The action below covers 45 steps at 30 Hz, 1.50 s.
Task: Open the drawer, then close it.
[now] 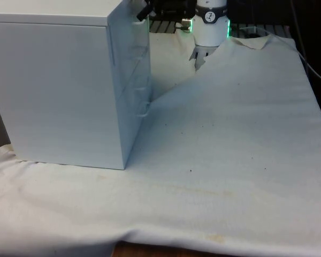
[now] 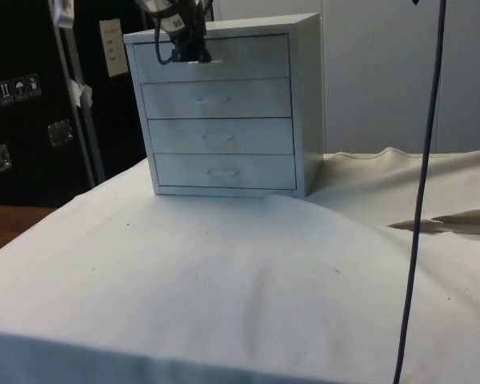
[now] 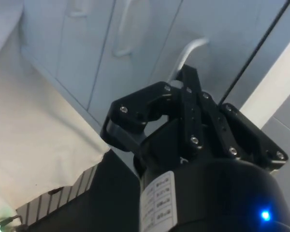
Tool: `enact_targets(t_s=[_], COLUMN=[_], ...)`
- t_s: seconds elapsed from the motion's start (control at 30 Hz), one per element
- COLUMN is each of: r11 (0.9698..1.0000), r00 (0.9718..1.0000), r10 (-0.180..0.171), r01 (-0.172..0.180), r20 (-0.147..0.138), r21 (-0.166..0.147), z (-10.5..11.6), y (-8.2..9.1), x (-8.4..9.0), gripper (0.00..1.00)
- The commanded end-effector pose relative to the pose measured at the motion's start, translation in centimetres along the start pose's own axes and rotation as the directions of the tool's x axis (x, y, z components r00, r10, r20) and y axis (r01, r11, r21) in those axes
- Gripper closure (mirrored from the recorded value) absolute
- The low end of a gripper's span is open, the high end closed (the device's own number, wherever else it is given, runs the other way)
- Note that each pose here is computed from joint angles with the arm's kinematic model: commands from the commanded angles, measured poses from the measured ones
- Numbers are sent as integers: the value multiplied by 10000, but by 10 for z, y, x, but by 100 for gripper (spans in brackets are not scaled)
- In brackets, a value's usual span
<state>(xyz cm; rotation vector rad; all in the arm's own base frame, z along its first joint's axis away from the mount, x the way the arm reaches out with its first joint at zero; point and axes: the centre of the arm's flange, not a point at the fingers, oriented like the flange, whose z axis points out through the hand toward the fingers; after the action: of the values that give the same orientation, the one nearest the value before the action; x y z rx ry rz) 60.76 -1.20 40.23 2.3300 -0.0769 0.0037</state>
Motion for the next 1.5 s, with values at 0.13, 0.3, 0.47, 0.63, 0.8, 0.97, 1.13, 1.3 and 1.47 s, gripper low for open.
enact_targets(t_s=[0.13,0.3,0.47,0.63,0.8,0.97,1.13,1.3,1.47], r11=[9993,9986,9979,9988,9995,9999,10000,10000,9999], r00=[10000,9998,9997,9998,9999,10000,10000,10000,10000], r10=[63,119,168,129,69,54,-20,28,62], r01=[-60,-112,-156,-122,-66,-55,20,-28,-63], r20=[-76,-136,-188,-134,-83,72,21,20,28], r21=[356,523,629,483,325,137,-35,32,104], z=[-10,-17,-21,-11,-5,2,4,-9,-31], y=[-7,-11,-10,-1,6,11,23,29,31], x=[-2,-2,-2,0,1,0,1,0,0], gripper=[100,100,100,100,100,100,100,100,100])
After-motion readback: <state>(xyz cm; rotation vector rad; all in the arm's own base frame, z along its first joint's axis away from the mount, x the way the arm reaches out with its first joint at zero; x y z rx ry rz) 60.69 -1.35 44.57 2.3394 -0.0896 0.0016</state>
